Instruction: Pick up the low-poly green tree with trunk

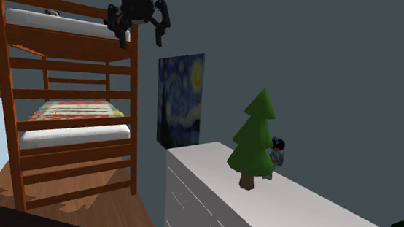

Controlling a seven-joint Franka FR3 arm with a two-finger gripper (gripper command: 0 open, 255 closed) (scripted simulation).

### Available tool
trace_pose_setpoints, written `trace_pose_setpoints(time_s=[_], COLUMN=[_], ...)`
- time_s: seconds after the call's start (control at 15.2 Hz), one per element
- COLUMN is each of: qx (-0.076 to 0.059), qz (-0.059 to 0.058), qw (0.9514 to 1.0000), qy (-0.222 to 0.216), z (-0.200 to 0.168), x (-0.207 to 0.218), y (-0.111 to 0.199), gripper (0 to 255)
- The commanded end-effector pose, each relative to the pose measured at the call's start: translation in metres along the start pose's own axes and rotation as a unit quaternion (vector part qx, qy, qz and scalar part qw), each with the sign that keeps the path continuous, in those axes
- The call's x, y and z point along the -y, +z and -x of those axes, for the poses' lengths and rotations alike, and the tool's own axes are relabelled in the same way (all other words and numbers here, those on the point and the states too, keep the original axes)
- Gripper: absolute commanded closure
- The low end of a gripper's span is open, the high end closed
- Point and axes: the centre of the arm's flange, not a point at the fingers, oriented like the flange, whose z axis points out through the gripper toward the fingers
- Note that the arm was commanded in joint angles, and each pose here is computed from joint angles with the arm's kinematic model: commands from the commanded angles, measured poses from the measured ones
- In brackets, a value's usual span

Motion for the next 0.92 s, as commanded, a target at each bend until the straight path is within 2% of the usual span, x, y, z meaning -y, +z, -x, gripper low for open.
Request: trace_pose_setpoints(time_s=[0.0,0.4,0.59,0.86], qx=[0.022,0.084,0.115,0.156], qz=[0.018,0.069,0.094,0.128], qw=[0.9996,0.9940,0.9886,0.9790], qy=[0.004,0.017,0.023,0.032], z=[-0.017,-0.067,-0.089,-0.117], x=[-0.015,-0.064,-0.090,-0.127], y=[0.014,0.053,0.072,0.098], gripper=[0,0,0,0])
